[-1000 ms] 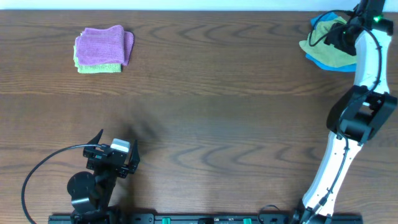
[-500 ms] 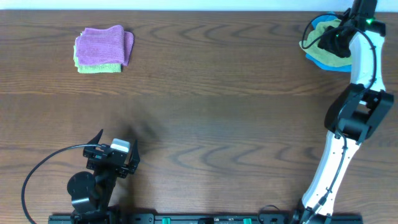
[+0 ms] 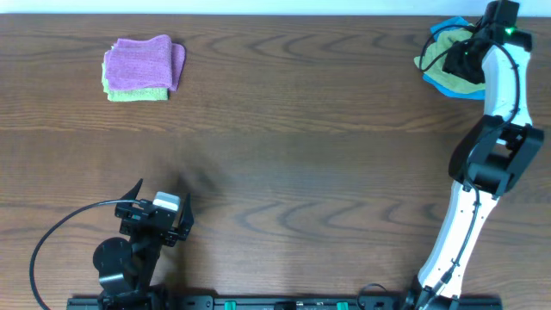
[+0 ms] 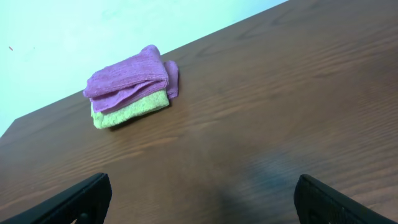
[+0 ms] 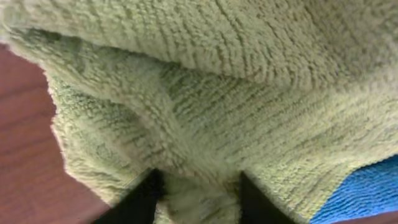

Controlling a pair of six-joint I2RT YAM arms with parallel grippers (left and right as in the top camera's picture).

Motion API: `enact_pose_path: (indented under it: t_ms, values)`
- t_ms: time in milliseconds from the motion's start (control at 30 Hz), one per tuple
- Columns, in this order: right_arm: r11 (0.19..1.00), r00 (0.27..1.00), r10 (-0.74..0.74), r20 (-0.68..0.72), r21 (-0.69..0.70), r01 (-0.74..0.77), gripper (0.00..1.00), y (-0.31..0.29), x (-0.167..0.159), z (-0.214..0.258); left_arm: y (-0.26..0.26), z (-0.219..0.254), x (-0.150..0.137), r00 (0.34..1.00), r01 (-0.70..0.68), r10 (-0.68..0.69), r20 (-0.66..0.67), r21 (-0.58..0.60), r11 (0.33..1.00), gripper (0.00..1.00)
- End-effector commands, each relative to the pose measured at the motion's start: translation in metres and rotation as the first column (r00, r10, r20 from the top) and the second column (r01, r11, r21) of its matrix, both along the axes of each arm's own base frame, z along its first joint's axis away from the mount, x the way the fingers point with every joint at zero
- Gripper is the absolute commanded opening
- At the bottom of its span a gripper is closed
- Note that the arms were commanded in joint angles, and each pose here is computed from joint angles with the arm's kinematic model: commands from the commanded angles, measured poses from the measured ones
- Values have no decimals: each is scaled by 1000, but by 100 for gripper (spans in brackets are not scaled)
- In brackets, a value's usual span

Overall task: Fold the cloth
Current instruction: 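Lower the right gripper onto the yellow-green cloth and pinch it, then lift the yellow-green cloth with the right gripper and carry it toward table center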

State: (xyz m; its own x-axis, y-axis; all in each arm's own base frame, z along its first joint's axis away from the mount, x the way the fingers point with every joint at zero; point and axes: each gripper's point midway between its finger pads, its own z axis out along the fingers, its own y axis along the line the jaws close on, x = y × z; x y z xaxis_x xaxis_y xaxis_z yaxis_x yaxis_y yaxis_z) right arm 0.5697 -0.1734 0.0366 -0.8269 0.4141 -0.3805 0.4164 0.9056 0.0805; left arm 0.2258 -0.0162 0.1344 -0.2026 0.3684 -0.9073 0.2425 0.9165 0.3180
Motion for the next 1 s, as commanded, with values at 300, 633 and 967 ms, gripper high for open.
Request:
enact_pose_path:
  t_ms: [300,633,967]
  values:
    - [1000,999,19,-28,-7,-19,2,14,-3,0,-4,-10,-1,1000,17,-18,-22,-12,1000,95]
    - [994,976,71,205,-90,-54,2,41,2,151,-4,-10,-1,1000,17,-18,-23,-13,1000,95]
    - [979,956,176,236,-140,-145,2,99,-39,234,-4,-10,-1,1000,17,-18,-23,-13,1000,95]
